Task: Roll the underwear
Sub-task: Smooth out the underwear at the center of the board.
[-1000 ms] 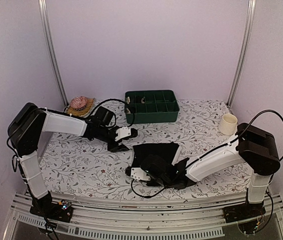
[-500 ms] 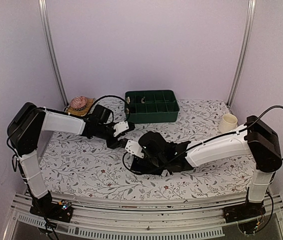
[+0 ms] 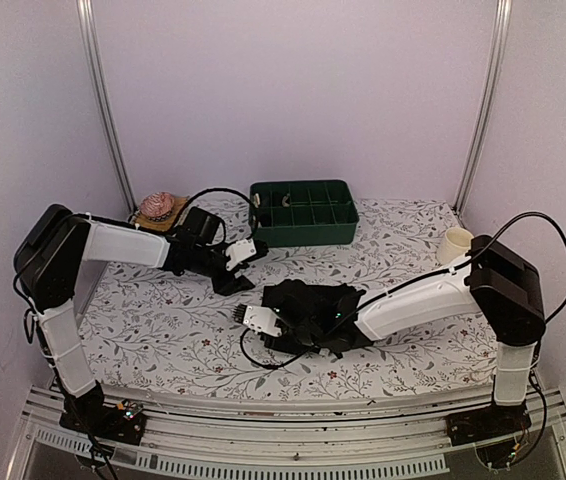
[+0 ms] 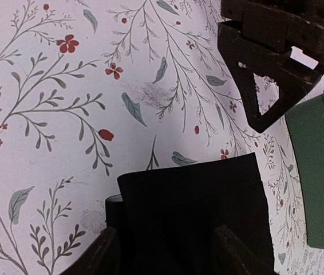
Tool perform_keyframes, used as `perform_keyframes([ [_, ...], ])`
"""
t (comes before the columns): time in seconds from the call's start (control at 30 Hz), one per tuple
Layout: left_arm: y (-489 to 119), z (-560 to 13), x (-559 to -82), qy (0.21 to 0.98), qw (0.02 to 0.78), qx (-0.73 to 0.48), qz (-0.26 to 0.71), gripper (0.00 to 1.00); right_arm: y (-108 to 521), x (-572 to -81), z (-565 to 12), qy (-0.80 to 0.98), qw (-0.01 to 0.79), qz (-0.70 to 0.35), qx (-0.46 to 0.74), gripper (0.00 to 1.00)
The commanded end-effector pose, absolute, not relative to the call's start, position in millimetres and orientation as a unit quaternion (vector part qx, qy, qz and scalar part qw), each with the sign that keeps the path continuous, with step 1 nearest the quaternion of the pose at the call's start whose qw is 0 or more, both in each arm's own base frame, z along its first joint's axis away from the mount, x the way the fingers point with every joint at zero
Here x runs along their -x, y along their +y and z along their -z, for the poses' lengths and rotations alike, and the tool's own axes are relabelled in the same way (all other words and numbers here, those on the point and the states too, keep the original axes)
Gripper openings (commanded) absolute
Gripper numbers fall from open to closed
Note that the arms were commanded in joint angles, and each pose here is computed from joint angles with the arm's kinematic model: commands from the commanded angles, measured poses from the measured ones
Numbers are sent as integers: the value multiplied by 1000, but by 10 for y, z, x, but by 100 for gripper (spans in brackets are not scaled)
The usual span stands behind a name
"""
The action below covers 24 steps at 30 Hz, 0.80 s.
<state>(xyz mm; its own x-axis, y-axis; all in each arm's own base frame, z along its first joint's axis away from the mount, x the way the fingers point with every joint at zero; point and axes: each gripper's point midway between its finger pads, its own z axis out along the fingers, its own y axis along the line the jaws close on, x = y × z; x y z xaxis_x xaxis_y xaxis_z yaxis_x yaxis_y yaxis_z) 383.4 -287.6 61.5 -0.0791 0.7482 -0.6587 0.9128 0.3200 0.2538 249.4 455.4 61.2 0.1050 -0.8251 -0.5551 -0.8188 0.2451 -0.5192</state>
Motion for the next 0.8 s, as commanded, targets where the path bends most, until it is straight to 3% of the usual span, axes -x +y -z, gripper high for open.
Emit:
perform_keyframes([
  [0.0, -2872, -807, -3892, 717, 383, -570, 118, 61, 4616, -2386, -824, 668, 421, -29, 613, 60],
  [0.23, -2973, -943, -3666, 689, 373, -600, 160, 61, 4135, -2223, -960, 675, 411, -11, 613, 59],
  [0.77, -3143, -757, -3086, 682, 330, -625, 188, 65, 3496, -1961, -264, 675, 355, 120, 635, 51],
])
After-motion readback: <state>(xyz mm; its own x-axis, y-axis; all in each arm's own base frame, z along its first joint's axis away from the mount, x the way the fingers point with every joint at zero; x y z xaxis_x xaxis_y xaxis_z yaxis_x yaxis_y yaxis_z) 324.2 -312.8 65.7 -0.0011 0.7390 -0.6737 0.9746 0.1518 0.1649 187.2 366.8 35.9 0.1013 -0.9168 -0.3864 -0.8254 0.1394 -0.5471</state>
